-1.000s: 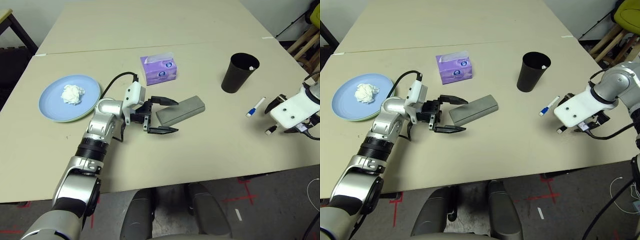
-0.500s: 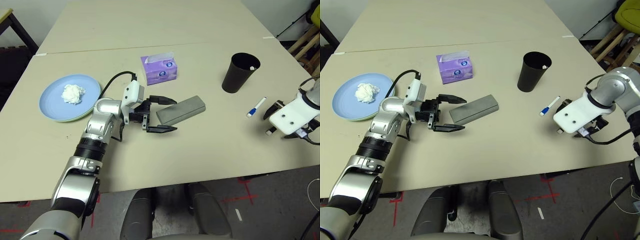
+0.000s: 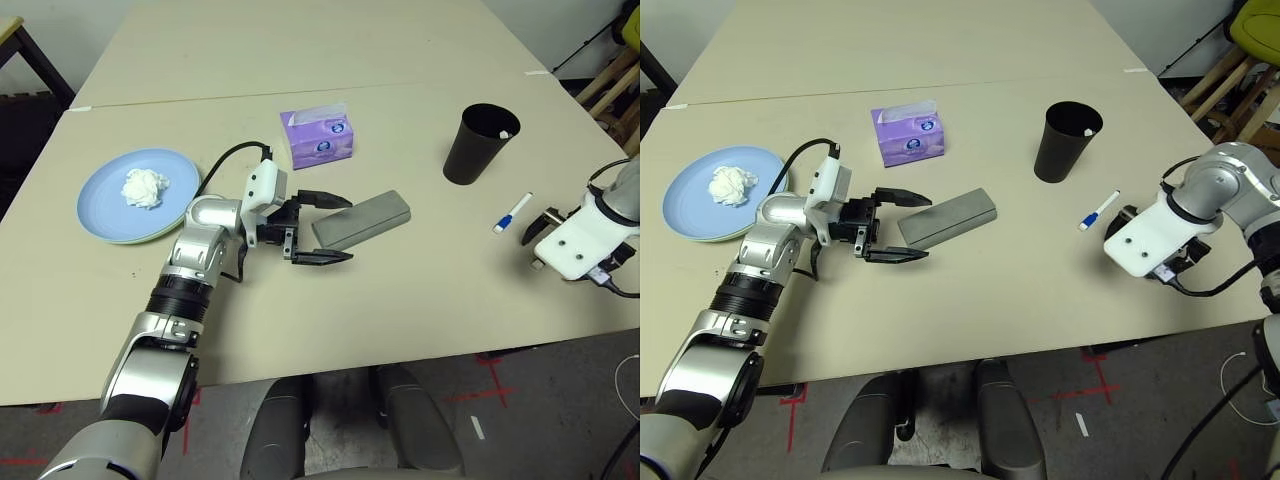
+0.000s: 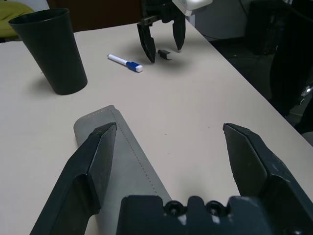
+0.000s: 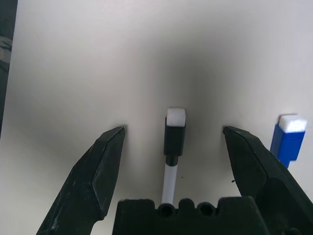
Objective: Organize and tidy the items on the table.
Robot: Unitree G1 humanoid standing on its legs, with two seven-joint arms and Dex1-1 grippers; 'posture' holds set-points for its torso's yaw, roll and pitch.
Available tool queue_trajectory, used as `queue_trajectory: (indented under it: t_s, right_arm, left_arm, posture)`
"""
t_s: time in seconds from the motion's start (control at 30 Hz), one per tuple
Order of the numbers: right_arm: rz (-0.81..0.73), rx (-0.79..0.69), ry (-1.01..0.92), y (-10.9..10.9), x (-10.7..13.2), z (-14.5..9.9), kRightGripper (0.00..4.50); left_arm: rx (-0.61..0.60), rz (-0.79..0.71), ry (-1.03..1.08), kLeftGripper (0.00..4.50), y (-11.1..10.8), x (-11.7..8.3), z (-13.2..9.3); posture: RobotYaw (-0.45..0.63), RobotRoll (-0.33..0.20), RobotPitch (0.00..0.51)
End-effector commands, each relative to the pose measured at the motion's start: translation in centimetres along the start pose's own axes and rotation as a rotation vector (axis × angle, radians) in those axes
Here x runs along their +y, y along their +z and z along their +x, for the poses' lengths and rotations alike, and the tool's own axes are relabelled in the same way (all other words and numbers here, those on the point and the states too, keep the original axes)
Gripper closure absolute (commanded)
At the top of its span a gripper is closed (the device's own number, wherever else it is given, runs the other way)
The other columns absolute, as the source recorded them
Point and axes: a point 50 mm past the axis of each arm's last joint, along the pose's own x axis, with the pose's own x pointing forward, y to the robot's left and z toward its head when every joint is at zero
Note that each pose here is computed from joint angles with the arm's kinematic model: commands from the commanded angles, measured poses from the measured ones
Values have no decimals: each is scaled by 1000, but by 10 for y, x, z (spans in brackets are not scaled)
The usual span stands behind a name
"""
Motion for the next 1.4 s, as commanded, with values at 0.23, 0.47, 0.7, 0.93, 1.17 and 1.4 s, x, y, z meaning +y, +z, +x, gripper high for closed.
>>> queue_trajectory:
  t_s: [0.23, 0.47, 0.7, 0.93, 1.17, 1.4]
  right_arm:
    - [11, 15, 53, -3, 7, 4, 948]
    - [20, 9, 67, -2, 8, 2, 3537]
    - [33, -12, 45, 0, 3, -3, 4070]
    - [102, -55, -50, 2, -10, -24, 4070]
    - [223, -263, -183, 23, -23, -55, 4070]
    - [422, -640, -333, 39, -39, -87, 4070]
  left_arm:
    - [-8, 11, 3, 0, 4, -1, -2]
    - [-11, 15, 2, 0, 5, 0, -2]
    - [-10, 15, 0, 0, 5, 0, -1]
    - [-8, 15, -5, 0, 4, 1, -1]
    - [-10, 17, -12, 0, 4, 2, 1]
    - [-13, 19, -17, 0, 4, 3, 3]
  posture:
    - [23, 0, 214]
    - [19, 0, 211]
    - [15, 0, 204]
    - [2, 0, 199]
    - [-15, 0, 190]
    - [-22, 0, 187]
